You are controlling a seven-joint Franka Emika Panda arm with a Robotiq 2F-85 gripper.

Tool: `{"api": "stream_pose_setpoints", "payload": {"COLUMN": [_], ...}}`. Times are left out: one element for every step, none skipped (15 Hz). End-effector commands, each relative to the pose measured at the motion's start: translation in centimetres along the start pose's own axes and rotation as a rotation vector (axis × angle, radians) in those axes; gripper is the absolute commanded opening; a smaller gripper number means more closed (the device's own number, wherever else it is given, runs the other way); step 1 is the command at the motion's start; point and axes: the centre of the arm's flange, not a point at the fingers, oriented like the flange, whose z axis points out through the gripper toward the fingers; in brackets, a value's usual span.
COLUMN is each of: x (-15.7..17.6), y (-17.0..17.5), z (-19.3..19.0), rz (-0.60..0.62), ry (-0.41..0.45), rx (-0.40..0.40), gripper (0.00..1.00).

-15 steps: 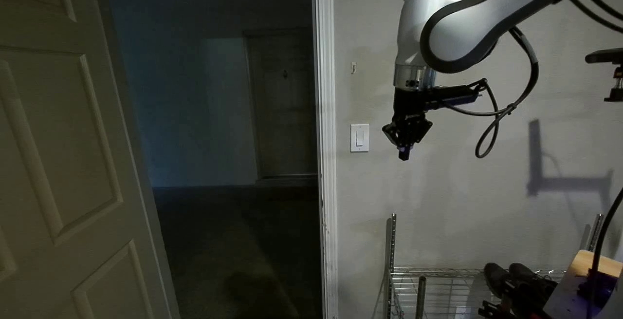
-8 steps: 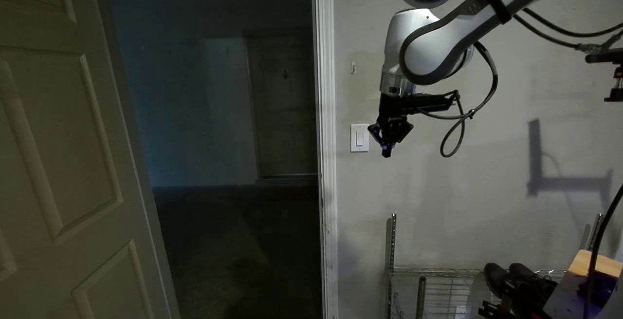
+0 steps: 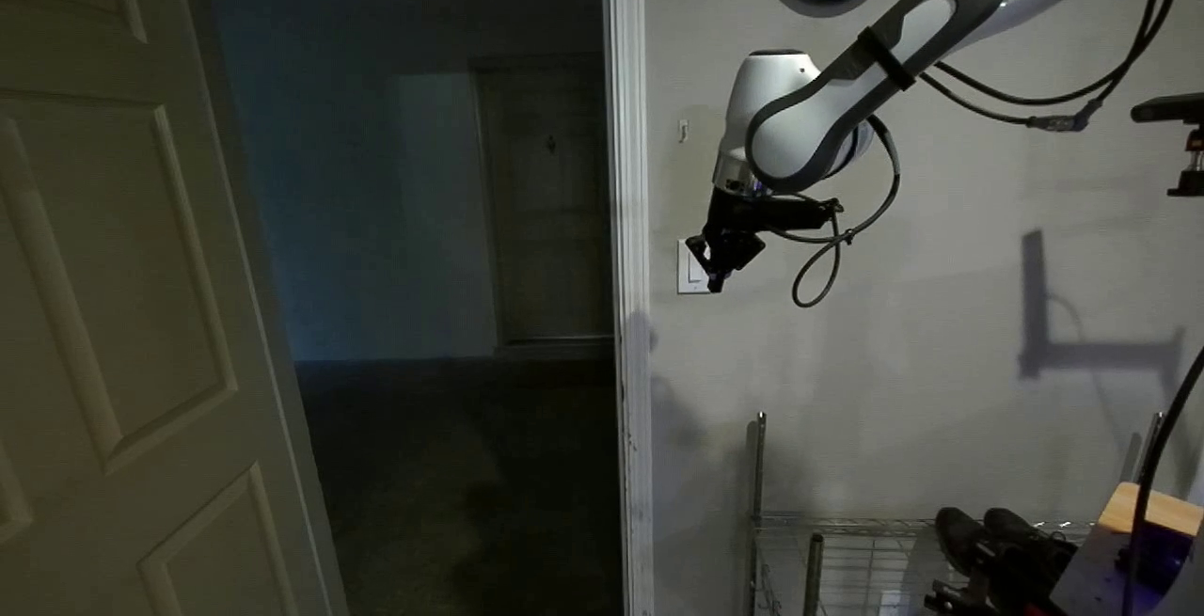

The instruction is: Switch off the light

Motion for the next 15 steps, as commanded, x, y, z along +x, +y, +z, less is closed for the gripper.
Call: {"api": "stream_pose_setpoints", "payload": {"x": [1.9,2.3,2.7,3.1,3.5,3.9,4.2,4.5,4.6,4.2,4.3,4.2,4.2,4.2,4.2], "y": [0.0,0.2,0.4,0.5,0.7,0.8,0.9,0.9,0.8,1.4,1.3,1.3,1.3,1.2,1.3], "z": [1.6,1.7,2.0,2.1,2.3,2.4,2.6,2.8,2.8,2.0,2.2,2.3,2.3,2.3,2.3], "rz": [0.040,0.046,0.052,0.060,0.067,0.076,0.088,0.102,0.111,0.085,0.085,0.085,0.084,0.084,0.084], "ry": [0.106,0.138,0.162,0.183,0.206,0.222,0.233,0.224,0.207,0.203,0.201,0.199,0.199,0.199,0.199], "rx": [-0.025,-0.035,-0.044,-0.053,-0.066,-0.075,-0.086,-0.092,-0.082,-0.082,-0.083,-0.083,-0.083,-0.083,-0.083], "gripper": [0.04,0.04,0.04,0.04,0.04,0.04,0.04,0.04,0.29,0.29,0.08,0.14,0.21,0.27,0.30]}}
